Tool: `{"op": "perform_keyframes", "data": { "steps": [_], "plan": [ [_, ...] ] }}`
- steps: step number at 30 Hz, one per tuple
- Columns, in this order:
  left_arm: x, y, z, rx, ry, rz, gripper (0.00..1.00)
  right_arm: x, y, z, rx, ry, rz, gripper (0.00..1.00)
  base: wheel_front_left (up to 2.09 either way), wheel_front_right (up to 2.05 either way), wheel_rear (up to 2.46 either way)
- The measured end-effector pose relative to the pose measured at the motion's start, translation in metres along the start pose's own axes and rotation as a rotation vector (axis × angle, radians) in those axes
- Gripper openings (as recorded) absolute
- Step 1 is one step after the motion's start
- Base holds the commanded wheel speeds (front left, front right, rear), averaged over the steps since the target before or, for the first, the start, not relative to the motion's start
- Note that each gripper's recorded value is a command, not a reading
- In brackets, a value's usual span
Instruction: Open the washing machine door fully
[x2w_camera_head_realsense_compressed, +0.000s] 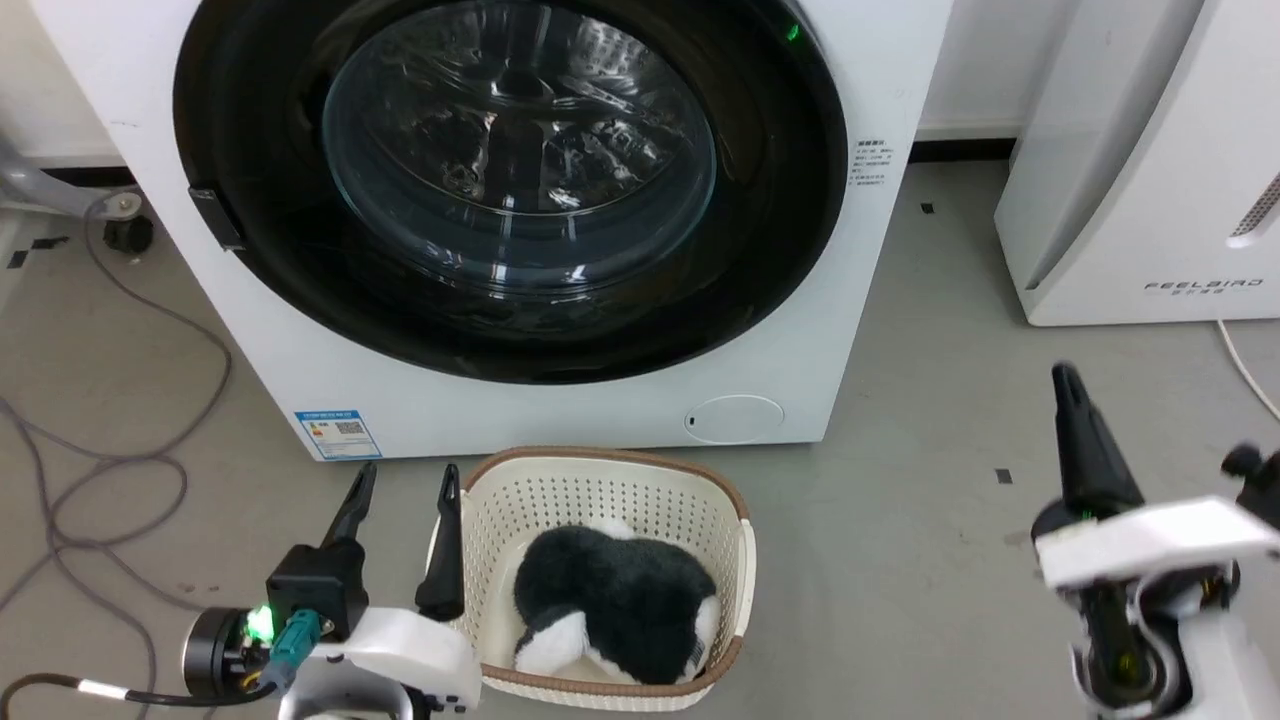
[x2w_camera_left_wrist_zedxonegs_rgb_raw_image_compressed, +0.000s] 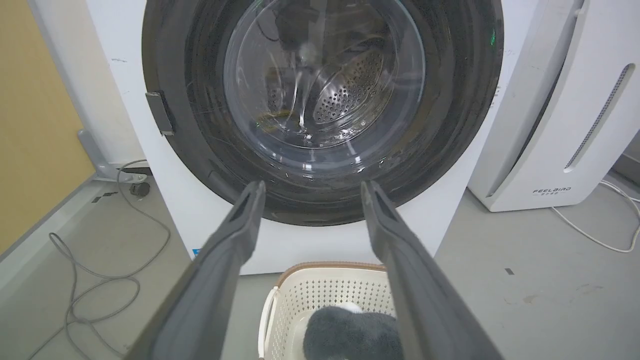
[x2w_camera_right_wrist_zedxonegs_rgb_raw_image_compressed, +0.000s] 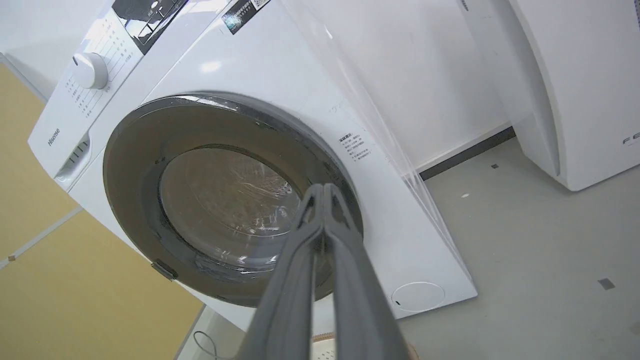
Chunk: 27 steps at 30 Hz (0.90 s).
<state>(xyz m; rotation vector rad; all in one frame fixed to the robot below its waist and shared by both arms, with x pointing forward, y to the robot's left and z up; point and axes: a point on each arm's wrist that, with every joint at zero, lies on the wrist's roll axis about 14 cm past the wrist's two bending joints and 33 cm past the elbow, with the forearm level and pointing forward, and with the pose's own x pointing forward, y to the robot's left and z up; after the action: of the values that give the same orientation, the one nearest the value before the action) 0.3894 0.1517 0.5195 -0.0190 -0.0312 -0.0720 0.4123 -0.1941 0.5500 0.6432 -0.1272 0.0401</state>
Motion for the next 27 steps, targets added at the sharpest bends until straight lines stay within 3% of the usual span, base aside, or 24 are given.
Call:
{"op": "perform_keyframes", "data": {
  "steps": [16, 27],
  "plan": [
    [0.020, -0.002, -0.001, -0.024, -0.027, -0.014, 1.00, 0.086, 0.011, 0.020, 0.191, 0.011, 0.038, 0.00, 0.00, 0.00, 0.00],
    [0.038, 0.000, -0.007, -0.037, -0.035, -0.015, 1.00, 0.154, 0.045, 0.019, 0.222, 0.116, 0.116, 0.00, 0.00, 0.00, 0.00]
  ]
}}
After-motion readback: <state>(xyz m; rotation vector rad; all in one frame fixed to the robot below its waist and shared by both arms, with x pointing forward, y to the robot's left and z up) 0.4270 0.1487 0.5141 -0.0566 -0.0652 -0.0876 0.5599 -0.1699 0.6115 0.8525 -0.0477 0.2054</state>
